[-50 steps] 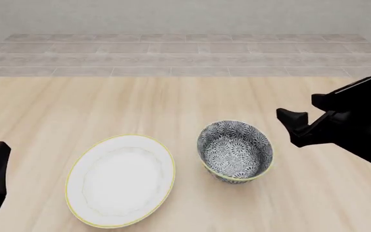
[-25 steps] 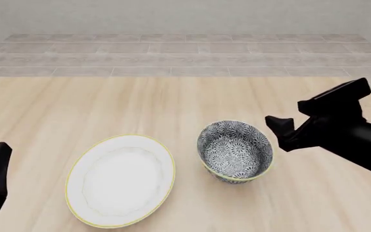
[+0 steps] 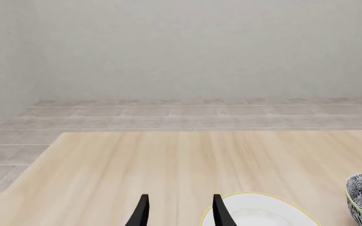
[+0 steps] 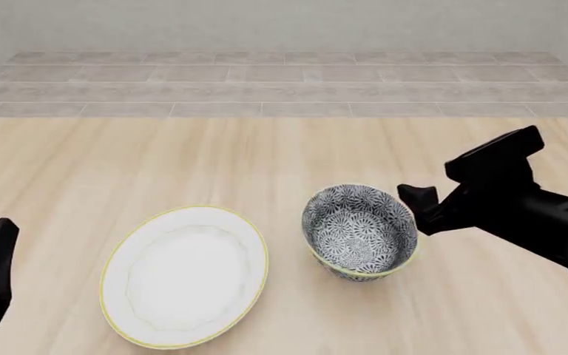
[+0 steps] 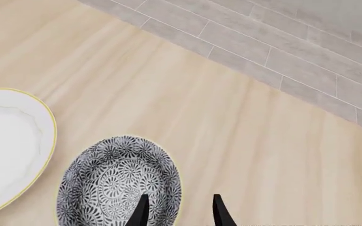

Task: Put the bowl on the plate.

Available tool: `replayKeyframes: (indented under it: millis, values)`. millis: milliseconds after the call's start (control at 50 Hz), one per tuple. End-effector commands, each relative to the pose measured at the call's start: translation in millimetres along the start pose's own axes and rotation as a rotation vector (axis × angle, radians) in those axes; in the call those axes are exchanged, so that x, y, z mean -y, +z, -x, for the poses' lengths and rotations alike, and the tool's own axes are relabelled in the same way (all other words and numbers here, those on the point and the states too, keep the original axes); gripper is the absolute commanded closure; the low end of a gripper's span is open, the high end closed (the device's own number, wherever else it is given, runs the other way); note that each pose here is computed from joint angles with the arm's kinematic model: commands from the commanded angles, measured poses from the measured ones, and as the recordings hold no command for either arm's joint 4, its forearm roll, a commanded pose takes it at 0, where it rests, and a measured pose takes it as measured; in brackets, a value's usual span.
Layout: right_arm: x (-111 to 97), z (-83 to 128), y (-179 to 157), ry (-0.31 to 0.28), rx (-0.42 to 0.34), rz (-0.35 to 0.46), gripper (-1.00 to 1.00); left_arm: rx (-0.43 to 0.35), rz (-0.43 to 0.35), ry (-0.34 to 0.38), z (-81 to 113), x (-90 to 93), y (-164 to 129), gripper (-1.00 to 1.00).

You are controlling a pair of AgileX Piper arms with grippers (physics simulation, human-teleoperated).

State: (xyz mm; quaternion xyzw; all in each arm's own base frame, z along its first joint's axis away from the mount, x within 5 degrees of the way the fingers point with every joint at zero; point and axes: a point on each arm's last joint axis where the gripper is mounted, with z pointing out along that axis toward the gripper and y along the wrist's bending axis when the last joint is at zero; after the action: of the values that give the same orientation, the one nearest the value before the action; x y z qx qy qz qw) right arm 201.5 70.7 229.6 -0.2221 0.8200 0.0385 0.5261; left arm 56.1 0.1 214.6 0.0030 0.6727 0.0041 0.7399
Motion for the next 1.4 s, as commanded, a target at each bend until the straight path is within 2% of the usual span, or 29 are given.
replayKeyframes:
  millis: [20, 760, 1400]
  values:
    - [-1.3, -4.9, 5.9, 0.005, -0.019, 0.005, -1.00, 0.001, 0.000, 0.001, 0.2, 0.0, 0.0, -1.00]
    - [-11.8, -28.0, 33.7, 0.028, -0.078, 0.038, -1.00, 0.002, 0.000, 0.004, 3.7, 0.0, -0.4, -1.00]
    - [-14.0, -35.4, 43.6, 0.041, -0.102, 0.043, -1.00, -0.002, -0.003, 0.008, 2.2, 0.1, -0.2, -1.00]
